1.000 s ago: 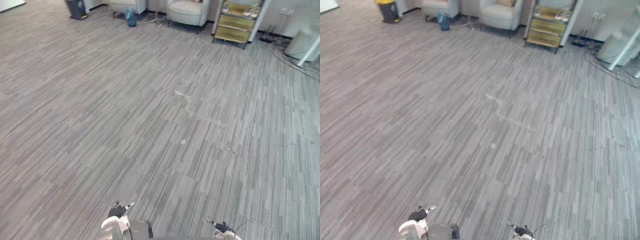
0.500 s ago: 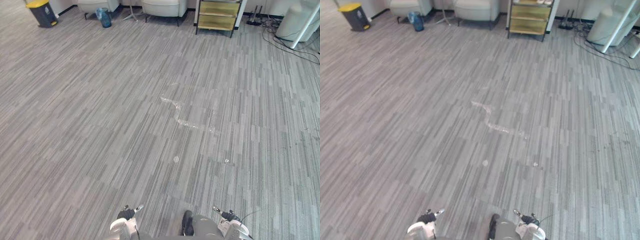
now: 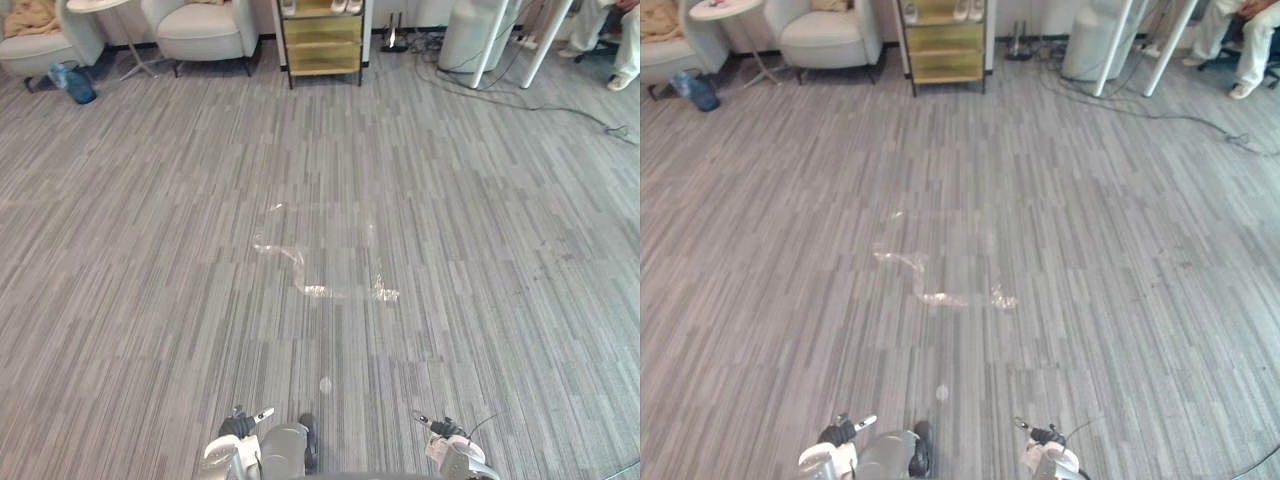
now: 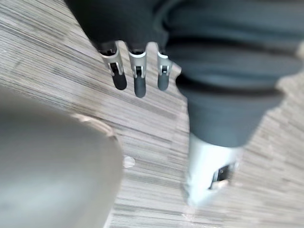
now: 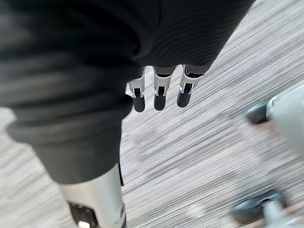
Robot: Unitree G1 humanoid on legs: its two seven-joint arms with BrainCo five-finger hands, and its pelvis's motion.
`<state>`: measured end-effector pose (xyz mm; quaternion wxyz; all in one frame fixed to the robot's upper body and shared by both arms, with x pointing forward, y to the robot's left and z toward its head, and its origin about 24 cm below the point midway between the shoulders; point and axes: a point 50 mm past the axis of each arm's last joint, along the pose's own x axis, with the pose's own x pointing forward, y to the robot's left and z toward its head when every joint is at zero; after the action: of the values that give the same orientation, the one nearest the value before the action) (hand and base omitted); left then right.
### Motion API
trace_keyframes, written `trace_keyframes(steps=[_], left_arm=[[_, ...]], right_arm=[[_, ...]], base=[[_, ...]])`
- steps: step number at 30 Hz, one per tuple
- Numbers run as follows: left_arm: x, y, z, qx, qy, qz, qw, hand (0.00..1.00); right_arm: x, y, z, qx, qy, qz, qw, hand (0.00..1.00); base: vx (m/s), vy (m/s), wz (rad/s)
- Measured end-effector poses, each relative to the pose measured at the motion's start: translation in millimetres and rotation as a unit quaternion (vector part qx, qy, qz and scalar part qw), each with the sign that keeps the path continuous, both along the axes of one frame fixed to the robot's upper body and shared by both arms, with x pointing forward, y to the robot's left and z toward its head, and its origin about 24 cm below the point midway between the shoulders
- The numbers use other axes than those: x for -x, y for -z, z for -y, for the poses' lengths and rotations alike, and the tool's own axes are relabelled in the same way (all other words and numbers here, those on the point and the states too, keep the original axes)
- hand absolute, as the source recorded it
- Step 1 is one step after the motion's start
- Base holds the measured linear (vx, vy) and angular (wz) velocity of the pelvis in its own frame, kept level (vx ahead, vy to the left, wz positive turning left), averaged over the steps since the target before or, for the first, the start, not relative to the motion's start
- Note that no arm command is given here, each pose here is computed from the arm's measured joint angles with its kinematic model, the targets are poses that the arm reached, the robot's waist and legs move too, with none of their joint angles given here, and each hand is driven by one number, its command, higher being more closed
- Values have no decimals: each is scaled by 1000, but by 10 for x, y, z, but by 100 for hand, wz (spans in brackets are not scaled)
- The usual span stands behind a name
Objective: Pick up cushions and gather them together orderly.
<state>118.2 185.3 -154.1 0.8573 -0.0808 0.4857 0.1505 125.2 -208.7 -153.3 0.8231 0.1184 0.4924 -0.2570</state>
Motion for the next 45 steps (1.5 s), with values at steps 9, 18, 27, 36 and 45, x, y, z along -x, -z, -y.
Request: trace_keyframes(steps=[9, 18, 27, 36, 45], left_arm=[[-71, 9, 70, 5, 14, -4, 1000, 0], [36, 1, 39, 11, -24, 5, 1000, 0], [-41, -14, -41, -13, 19, 2, 1000, 0], [6, 19, -37, -14, 39, -18, 999, 0], [52, 45, 88, 7, 24, -20, 999, 0]], right_arm=[[348, 36, 209, 18, 41, -26, 999, 0], [286, 31, 168, 16, 33, -25, 999, 0], [290, 60, 122, 2, 38, -35, 999, 0], [307, 68, 32, -8, 27, -25, 999, 0], [349, 60, 132, 1, 44, -26, 999, 0]], base=[[439, -110, 60], [451, -191, 40], [450, 85, 11], [383, 60, 31], [380, -186, 30]])
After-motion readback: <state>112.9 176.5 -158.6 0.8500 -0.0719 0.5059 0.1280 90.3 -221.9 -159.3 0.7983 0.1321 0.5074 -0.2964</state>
